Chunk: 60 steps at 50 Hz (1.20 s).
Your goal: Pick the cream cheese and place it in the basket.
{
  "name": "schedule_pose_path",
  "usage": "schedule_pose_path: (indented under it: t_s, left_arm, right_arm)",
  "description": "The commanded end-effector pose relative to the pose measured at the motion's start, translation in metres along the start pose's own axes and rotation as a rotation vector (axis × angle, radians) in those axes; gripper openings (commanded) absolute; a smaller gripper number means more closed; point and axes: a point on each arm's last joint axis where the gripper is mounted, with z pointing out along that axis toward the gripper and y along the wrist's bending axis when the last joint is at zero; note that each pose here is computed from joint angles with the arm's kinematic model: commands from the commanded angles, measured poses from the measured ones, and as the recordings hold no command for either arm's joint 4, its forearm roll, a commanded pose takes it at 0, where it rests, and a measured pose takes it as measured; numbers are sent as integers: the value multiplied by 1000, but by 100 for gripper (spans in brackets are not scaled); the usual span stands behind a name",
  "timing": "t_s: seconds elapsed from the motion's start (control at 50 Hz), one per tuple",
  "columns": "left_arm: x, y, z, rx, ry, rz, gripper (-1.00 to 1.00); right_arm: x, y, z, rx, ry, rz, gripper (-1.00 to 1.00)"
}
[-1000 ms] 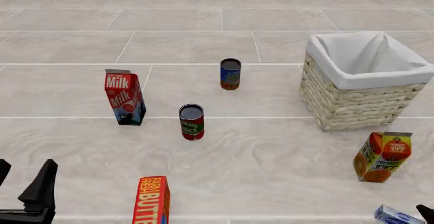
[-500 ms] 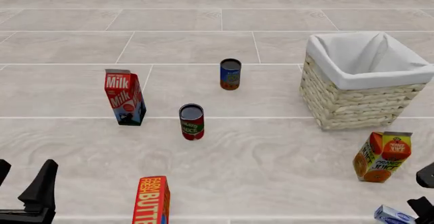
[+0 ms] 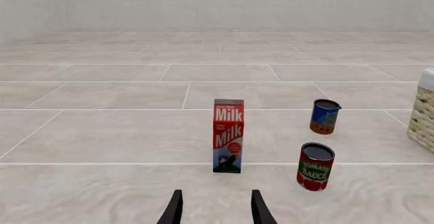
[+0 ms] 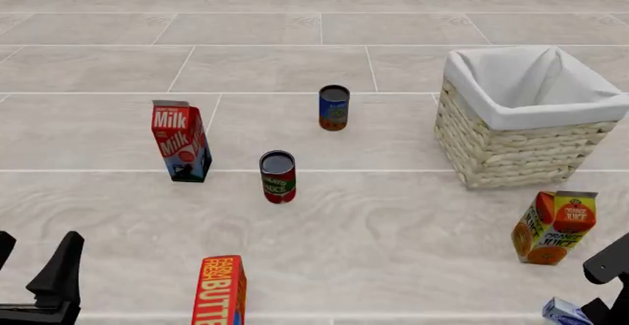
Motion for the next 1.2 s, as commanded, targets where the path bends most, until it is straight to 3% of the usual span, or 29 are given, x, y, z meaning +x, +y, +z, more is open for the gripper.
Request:
schedule_pose_path:
  t_s: [0.02,0.28,1.2]
  left_arm:
    - [0,0,0,0,0,0,100]
    - [0,0,0,0,0,0,100]
    - [0,0,0,0,0,0,100]
  right_arm:
    - [3,-2,15,-14,24,-26,100]
    - [3,7,24,-60,33,-30,100]
    - [8,15,67,-107,62,-59,100]
